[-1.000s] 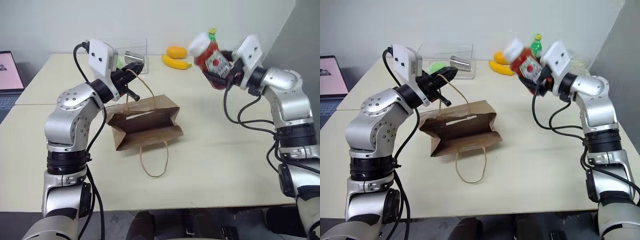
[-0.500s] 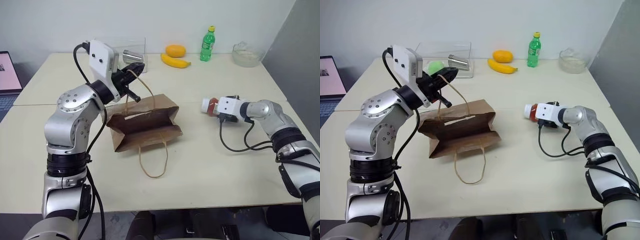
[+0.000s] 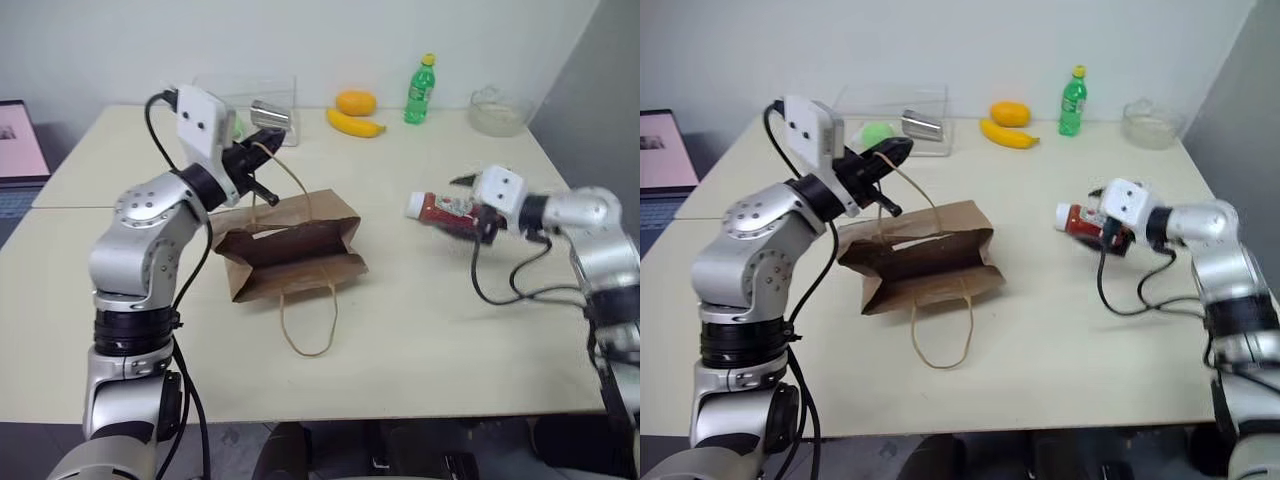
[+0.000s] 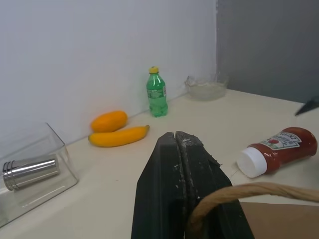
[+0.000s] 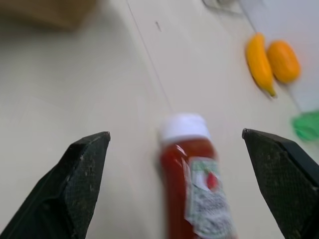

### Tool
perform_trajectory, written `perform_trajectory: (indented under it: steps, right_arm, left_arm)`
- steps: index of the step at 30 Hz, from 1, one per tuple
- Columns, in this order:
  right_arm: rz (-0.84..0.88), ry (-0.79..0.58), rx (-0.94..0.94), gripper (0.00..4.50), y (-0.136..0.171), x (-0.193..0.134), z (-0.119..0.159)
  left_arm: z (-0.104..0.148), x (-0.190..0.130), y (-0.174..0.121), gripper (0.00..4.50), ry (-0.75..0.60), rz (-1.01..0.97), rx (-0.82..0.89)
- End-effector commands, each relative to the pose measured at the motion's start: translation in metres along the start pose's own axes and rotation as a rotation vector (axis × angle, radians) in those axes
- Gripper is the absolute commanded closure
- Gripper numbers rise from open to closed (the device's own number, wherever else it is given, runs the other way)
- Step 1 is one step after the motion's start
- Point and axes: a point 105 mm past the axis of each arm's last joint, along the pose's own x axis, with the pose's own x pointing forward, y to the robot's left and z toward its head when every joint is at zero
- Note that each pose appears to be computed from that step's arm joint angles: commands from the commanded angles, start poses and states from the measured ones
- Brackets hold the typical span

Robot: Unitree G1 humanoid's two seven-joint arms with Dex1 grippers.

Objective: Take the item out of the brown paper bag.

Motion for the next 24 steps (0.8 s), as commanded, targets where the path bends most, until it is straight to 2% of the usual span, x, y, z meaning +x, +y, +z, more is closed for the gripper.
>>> perform_trajectory:
  steps: [1,5,10,13,21,24]
  right_arm:
    - [0.022,-0.209,0.125,0.04,0.035,-0.002,0.050]
    - [0.014,-0.291,0.262,0.04,0.067,0.006,0.067]
    - [0.006,-0.363,0.321,0.04,0.085,0.023,0.087]
    - [0.061,-0.324,0.247,0.00,0.092,0.029,0.086]
    - [0.078,-0.305,0.216,0.00,0.096,0.041,0.080]
    - [0.084,-0.312,0.208,0.00,0.096,0.043,0.082]
  left_arm:
    - [0.013,-0.002,0.014,4.50,-0.036,0.063,0.067]
    - [0.012,0.000,0.030,4.50,-0.022,0.133,0.088]
    - [0.004,0.003,0.053,4.50,0.034,0.227,0.074]
    - [0.002,0.002,0.058,3.93,0.042,0.233,0.074]
    - [0.006,-0.006,0.080,1.58,0.067,0.298,0.124]
    - [0.000,-0.012,0.079,0.69,0.100,0.288,0.127]
